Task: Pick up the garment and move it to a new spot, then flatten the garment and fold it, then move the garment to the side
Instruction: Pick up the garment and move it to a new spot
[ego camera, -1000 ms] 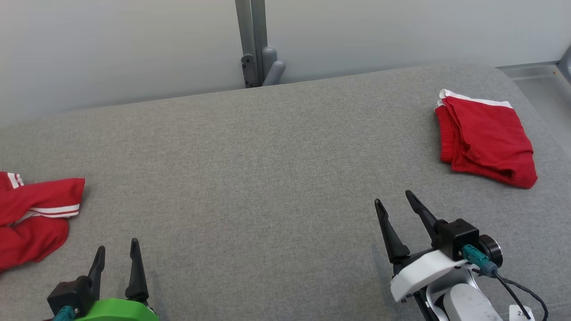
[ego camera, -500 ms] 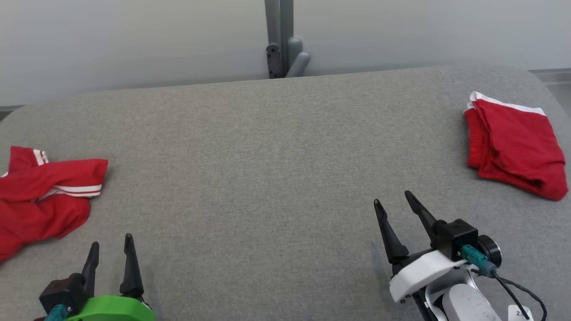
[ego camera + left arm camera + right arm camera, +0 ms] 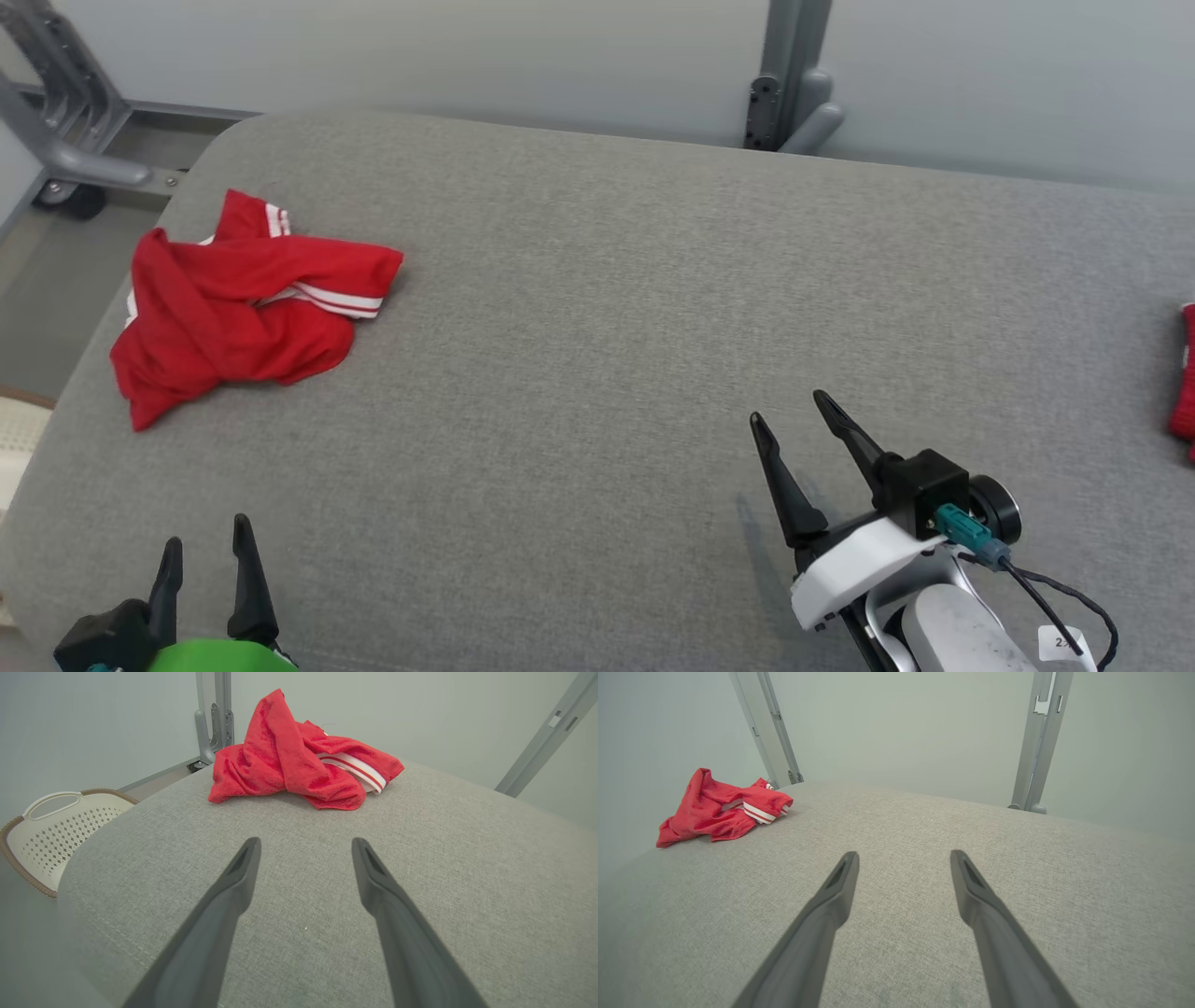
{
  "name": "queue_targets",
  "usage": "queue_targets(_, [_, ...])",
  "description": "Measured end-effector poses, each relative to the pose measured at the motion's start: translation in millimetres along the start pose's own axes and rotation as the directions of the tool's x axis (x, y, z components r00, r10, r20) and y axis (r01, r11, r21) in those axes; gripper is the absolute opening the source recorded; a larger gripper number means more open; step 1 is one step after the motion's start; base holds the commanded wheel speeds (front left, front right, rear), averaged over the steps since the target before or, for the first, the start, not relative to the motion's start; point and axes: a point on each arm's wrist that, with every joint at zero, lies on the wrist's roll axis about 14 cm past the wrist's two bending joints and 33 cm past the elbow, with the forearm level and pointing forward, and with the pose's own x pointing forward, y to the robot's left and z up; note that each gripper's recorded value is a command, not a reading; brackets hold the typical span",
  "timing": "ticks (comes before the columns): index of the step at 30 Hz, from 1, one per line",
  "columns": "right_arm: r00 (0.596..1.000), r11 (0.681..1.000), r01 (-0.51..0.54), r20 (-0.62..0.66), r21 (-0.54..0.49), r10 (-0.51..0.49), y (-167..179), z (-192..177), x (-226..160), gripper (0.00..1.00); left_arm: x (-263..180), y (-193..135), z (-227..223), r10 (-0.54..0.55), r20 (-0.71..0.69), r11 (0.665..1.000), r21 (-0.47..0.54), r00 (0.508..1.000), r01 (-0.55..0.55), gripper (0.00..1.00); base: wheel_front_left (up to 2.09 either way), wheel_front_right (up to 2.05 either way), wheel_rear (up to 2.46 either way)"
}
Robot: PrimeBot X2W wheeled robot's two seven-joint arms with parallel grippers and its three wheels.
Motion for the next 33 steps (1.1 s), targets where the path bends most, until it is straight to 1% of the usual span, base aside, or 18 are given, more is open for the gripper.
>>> queue_targets(4, [0.997,0.997,-0.079,-0.011,0.004,0.079,23,-5,14,1.00,-16,29,-3,0.091,-0.009,0.996,-0.024,0.996,-0.091,1.00,0.00,0.00,0.00])
queue_targets(8, [0.993,0.993,-0.119,-0.014,0.001,0.119,33,-9,26,1.00,-21,42,-9,0.132,-0.028,0.991,-0.035,0.991,-0.133,1.00,0.00,0.00,0.00])
queue_targets(12, [0.991,0.992,-0.128,-0.030,-0.009,0.128,31,-17,33,1.00,-9,47,-5,0.150,-0.029,0.989,-0.007,0.988,-0.150,1.00,0.00,0.00,0.00])
queue_targets(15, [0.992,0.992,-0.123,-0.039,-0.026,0.122,24,-21,36,1.00,13,48,6,0.130,-0.014,0.990,0.047,0.991,-0.130,1.00,0.00,0.00,0.00])
queue_targets(17, [0.993,0.993,-0.111,-0.042,-0.039,0.109,15,-23,37,1.00,33,43,17,0.106,0.007,0.992,0.072,0.994,-0.107,1.00,0.00,0.00,0.00])
queue_targets(20, [0.995,0.995,-0.086,-0.050,-0.053,0.083,-1,-28,38,1.00,65,31,34,0.070,0.042,0.994,0.076,0.997,-0.073,1.00,0.00,0.00,0.00])
queue_targets(21, [0.995,0.995,-0.086,-0.050,-0.053,0.083,-1,-28,38,1.00,65,31,34,0.070,0.042,0.994,0.076,0.997,-0.073,1.00,0.00,0.00,0.00])
queue_targets(23, [0.996,0.995,-0.079,-0.050,-0.061,0.076,-9,-29,41,1.00,84,24,42,0.049,0.053,0.994,0.095,0.997,-0.054,1.00,0.00,0.00,0.00])
queue_targets(28, [0.998,0.996,-0.053,-0.048,-0.077,0.049,-29,-33,44,1.00,126,13,41,0.024,0.025,0.991,0.131,0.999,-0.027,1.00,0.00,0.00,0.00])
queue_targets(30, [0.998,0.996,-0.033,-0.053,-0.084,0.028,-42,-38,45,1.00,149,11,35,0.026,-0.011,0.987,0.156,1.000,-0.024,1.00,0.00,0.00,0.00])
queue_targets(33, [0.997,0.996,-0.011,-0.072,-0.090,0.004,-56,-48,43,1.00,170,14,29,0.043,-0.044,0.984,0.178,0.998,-0.034,1.00,0.00,0.00,0.00])
